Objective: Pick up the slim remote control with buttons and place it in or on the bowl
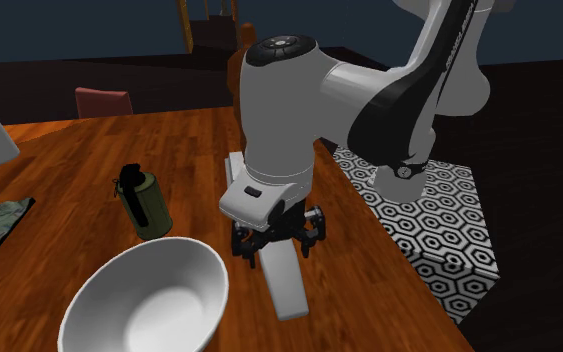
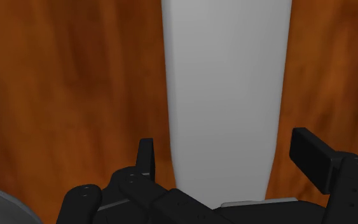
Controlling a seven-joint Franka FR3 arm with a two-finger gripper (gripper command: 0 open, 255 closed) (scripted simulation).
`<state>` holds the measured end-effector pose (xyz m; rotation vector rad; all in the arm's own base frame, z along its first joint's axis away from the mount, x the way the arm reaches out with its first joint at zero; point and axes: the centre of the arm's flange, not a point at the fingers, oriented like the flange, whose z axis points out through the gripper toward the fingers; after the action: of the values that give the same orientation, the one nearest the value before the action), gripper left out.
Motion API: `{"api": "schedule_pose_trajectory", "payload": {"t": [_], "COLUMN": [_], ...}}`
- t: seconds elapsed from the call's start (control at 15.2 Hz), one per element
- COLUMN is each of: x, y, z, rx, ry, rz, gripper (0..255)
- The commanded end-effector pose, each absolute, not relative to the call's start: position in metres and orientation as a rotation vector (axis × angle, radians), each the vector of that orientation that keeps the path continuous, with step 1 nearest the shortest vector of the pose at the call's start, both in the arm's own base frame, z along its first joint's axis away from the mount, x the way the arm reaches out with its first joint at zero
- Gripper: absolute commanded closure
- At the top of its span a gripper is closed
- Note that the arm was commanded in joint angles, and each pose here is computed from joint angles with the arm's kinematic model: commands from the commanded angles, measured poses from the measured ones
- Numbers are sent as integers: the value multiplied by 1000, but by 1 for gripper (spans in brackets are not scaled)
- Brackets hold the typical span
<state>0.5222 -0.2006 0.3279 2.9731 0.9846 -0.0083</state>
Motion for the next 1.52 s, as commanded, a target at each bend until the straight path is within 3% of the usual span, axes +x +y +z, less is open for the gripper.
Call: {"api": "schedule_pose_trajectory", "payload": {"t": [0.0, 0.26, 0.33, 0.92, 1.45], "x": [522, 522, 522, 522, 522], "y": [-201, -201, -201, -201, -201], "z": [327, 327, 327, 327, 370], "rx": [2973, 2973, 2973, 2973, 2973], "ry": [985, 985, 985, 985, 985], "rz": [-8, -8, -8, -8, -8], "gripper": [0, 0, 255, 255, 255]}}
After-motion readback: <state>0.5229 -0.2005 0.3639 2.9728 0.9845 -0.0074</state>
